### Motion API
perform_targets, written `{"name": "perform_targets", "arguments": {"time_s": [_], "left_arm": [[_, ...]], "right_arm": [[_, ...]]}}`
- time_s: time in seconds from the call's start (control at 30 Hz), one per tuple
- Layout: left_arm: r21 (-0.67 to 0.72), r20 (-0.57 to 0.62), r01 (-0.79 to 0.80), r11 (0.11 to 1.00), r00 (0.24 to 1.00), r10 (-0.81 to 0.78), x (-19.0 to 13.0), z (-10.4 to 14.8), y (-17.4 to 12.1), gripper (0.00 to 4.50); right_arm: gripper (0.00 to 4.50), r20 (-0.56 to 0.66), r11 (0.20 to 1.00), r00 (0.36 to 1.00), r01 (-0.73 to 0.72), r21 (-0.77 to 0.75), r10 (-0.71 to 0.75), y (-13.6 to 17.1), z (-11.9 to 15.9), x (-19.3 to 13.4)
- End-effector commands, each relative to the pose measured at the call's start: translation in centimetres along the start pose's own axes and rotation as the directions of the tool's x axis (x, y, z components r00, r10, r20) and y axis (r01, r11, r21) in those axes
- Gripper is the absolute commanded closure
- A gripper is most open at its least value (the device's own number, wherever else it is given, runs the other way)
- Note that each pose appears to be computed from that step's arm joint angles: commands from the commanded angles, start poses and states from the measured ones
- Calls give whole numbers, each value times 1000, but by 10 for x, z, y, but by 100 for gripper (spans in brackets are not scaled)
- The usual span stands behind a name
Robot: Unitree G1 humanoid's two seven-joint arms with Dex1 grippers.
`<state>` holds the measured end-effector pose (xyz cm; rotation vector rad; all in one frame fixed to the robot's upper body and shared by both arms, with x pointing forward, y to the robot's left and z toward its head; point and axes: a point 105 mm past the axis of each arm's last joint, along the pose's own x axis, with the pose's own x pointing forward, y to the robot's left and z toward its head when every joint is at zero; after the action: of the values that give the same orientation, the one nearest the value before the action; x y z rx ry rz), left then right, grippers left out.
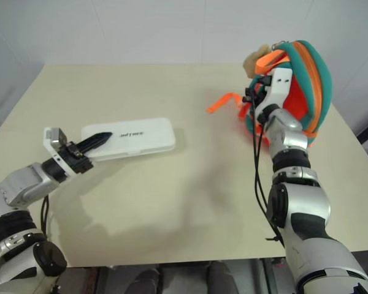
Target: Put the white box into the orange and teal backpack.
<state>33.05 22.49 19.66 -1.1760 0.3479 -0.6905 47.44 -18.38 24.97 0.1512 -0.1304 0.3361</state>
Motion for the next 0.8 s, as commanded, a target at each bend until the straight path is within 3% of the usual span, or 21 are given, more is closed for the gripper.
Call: {"name": "perform_targets", "arguments": {"time_s": [0.03, 0.13, 0.2, 0.37, 0.8], "left_arm": [[14, 45, 57, 998, 997, -58, -13, 16, -15, 321], [11, 41, 58, 998, 997, -58, -20, 21, -18, 321], [5, 38, 62, 998, 997, -62, -25, 26, -20, 321], [-3, 30, 58, 998, 998, -58, -29, 29, -20, 321], [8, 29, 44, 999, 999, -44, -36, 40, -23, 321]], "right_arm": [[396, 21, 979, 979, -201, -45, 202, 35, 23, 2], [396, -13, 932, 935, -353, -82, 354, 60, 23, -7], [396, -57, 864, 870, -493, -103, 490, 87, 23, -23], [396, -137, 732, 738, -674, -99, 661, 124, 24, -59], [396, -351, 467, 454, -883, -51, 819, 145, 28, -138]]}}
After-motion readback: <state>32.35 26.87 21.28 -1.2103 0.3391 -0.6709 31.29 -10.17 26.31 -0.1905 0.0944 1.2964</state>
